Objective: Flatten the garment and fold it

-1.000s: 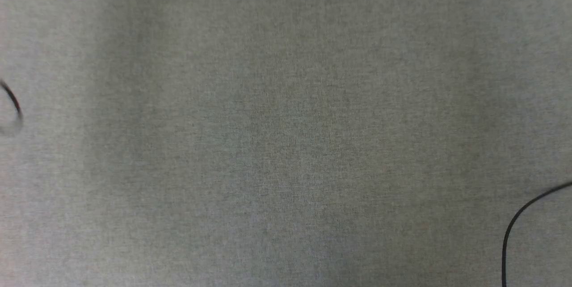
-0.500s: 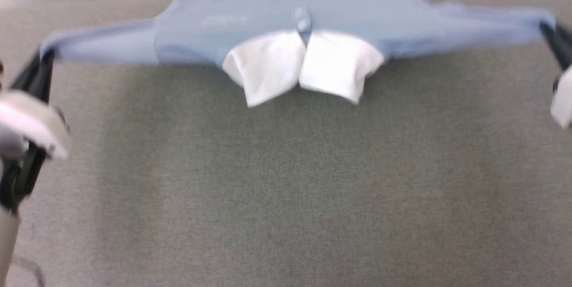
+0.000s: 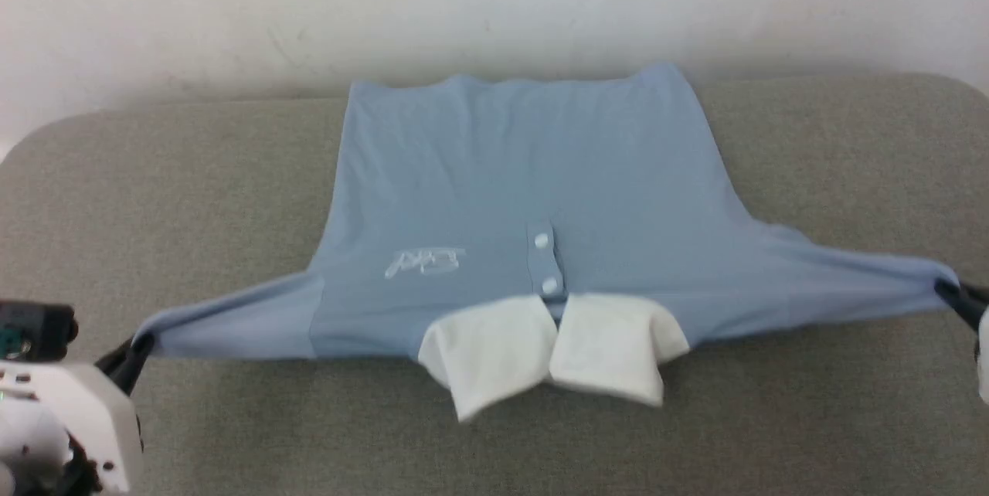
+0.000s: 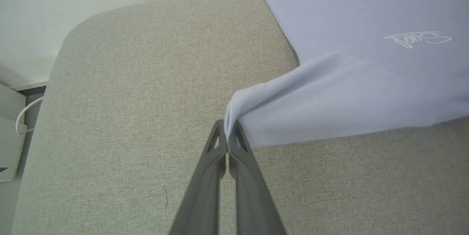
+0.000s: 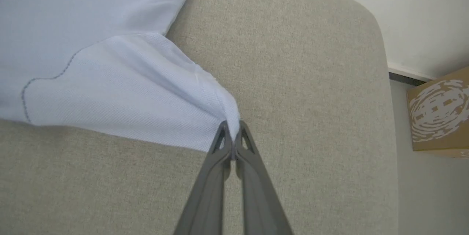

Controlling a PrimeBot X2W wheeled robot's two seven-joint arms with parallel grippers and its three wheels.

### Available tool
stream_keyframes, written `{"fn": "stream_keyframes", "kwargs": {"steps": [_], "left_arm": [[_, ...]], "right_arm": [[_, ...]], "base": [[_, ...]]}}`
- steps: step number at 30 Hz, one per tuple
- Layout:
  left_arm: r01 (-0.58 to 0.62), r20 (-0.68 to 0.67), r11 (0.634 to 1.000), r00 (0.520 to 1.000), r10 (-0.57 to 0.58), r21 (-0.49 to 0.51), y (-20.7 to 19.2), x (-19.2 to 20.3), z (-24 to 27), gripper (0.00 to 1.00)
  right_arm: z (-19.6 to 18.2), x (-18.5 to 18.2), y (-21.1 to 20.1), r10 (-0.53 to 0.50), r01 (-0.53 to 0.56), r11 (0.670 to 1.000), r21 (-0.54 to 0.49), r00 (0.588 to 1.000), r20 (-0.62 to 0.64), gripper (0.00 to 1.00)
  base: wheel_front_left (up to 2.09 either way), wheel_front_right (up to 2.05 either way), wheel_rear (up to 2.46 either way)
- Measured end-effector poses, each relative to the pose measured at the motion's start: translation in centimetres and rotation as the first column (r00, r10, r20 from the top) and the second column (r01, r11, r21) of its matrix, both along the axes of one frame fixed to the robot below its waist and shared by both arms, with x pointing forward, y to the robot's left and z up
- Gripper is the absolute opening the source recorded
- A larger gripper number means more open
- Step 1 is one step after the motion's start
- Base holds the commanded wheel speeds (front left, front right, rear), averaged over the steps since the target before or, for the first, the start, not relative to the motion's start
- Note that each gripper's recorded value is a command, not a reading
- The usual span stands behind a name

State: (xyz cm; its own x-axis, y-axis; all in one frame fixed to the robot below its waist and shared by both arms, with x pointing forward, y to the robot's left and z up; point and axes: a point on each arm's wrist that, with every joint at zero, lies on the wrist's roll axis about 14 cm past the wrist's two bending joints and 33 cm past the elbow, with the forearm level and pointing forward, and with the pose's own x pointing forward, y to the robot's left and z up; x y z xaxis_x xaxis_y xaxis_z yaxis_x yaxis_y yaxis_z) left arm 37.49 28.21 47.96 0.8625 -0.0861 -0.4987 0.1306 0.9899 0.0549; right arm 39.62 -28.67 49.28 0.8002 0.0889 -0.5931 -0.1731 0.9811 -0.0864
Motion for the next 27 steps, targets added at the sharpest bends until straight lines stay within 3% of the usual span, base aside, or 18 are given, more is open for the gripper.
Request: {"fn": "stream_keyframes", "kwargs": {"steps": [8,15,21,22,23,24,27], "left_arm": [[-0.048,-0.051,0.997,0.998,0.045,-0.06,0.6,-4.6,-0.3,0.0],[-0.017,-0.175,0.991,0.985,-0.007,-0.134,-2.5,-8.0,-3.6,0.0],[-0.022,-0.258,0.973,0.965,-0.039,-0.229,-6.0,-9.9,-5.9,0.0],[-0.03,-0.265,0.972,0.964,-0.034,-0.232,-6.2,-10.0,-6.0,0.0],[-0.035,-0.274,0.972,0.961,-0.031,-0.232,-6.3,-10.2,-6.2,0.0],[-0.035,-0.282,0.972,0.959,-0.034,-0.233,-6.5,-10.4,-6.4,0.0],[-0.046,-0.284,0.967,0.958,-0.028,-0.252,-7.1,-10.5,-6.2,0.0]], "right_arm": [[-1.7,-5.3,-1.3,-0.076,0.081,0.996,0.029,0.986,-0.146,0.0],[-4.7,-9.0,-0.9,-0.085,0.086,0.996,-0.01,0.951,-0.296,0.0],[-6.9,-9.6,0.0,-0.08,0.081,0.997,-0.012,0.931,-0.356,0.0],[-7.2,-9.6,0.2,-0.081,0.084,0.996,-0.009,0.928,-0.364,0.24],[-7.5,-9.5,0.4,-0.079,0.083,0.997,-0.005,0.926,-0.37,0.96],[-7.7,-9.4,0.6,-0.077,0.082,0.997,-0.004,0.926,-0.368,1.0],[-7.7,-8.1,1.1,-0.063,0.066,0.998,-0.003,0.932,-0.356,1.0]], "base": [[0.0,0.0,0.0],[0.0,0.0,0.0],[0.0,0.0,0.0],[0.0,0.0,0.0],[0.0,0.0,0.0],[0.0,0.0,0.0],[0.0,0.0,0.0]]}}
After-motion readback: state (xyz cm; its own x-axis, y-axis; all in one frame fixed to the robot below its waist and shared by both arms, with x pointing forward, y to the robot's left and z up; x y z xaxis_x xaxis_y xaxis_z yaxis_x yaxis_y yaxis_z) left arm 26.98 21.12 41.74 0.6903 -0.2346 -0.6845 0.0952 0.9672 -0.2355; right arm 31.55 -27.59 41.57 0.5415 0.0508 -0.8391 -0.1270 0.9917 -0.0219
